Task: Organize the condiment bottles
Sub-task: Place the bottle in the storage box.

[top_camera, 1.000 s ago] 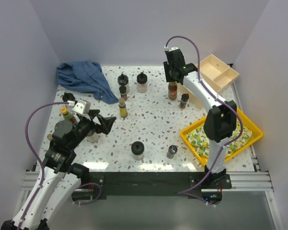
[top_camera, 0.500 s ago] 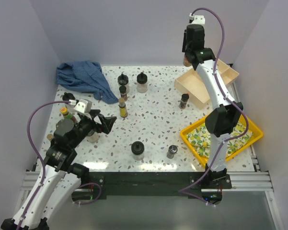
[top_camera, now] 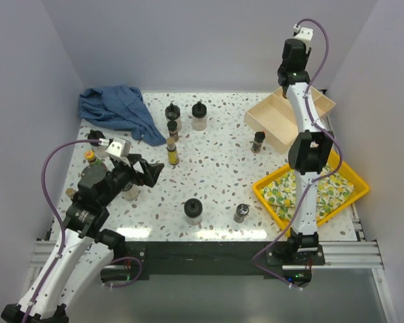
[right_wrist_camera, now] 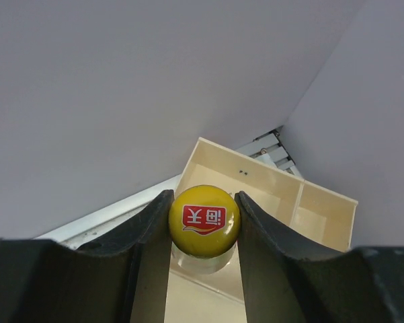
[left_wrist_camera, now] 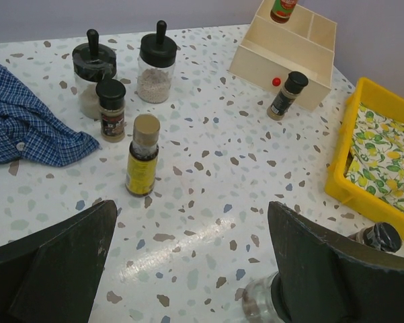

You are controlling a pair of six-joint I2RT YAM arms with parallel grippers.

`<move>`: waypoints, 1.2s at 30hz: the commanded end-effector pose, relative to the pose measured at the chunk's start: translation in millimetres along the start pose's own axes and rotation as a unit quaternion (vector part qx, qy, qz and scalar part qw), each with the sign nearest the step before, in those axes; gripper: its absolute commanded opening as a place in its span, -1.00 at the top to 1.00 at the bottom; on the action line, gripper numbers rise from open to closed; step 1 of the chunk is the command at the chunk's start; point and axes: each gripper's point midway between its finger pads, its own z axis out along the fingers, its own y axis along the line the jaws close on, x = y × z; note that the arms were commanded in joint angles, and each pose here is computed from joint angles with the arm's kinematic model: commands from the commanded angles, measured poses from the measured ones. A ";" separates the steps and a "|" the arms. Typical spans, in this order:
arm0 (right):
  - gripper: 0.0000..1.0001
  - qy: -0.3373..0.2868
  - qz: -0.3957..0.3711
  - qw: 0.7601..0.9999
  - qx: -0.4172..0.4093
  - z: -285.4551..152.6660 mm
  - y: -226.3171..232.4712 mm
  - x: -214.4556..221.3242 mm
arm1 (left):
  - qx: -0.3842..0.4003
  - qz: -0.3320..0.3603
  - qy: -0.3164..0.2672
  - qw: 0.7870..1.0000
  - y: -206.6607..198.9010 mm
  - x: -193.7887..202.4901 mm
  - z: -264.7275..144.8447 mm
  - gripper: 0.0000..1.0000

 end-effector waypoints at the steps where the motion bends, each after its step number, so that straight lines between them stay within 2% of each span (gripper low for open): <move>1: 1.00 -0.167 0.105 0.980 0.010 -12.0 -27.8 -119.9 | 0.001 0.014 -0.010 1.000 0.3 -5.9 3.3 -1.00; 7: 1.00 -0.196 0.127 0.972 0.011 7.9 -32.7 -117.2 | 0.000 0.012 0.000 1.000 1.5 -1.2 6.6 -1.00; 12: 1.00 -0.216 0.144 0.966 -0.003 27.8 -19.9 -102.1 | -0.002 0.011 0.007 1.000 2.3 1.2 8.4 -1.00; 13: 1.00 -0.221 0.147 0.964 0.008 37.8 -37.2 -101.3 | -0.001 0.011 0.008 1.000 1.9 0.9 8.7 -1.00; 17: 1.00 -0.228 0.155 0.961 0.004 53.1 -37.8 -88.6 | -0.004 0.010 0.014 1.000 3.2 3.6 9.5 -1.00; 24: 1.00 -0.263 0.144 0.954 -0.018 68.8 -34.9 -84.4 | -0.012 0.008 0.023 1.000 6.8 7.2 12.5 -1.00; 35: 1.00 -0.282 0.126 0.949 -0.064 80.6 -22.5 -70.6 | -0.022 0.005 0.036 0.999 10.9 11.9 16.8 -1.00; 36: 0.88 -0.283 0.126 0.948 -0.065 80.1 -22.4 -71.3 | -0.022 0.005 0.038 0.999 11.1 12.6 17.3 -1.00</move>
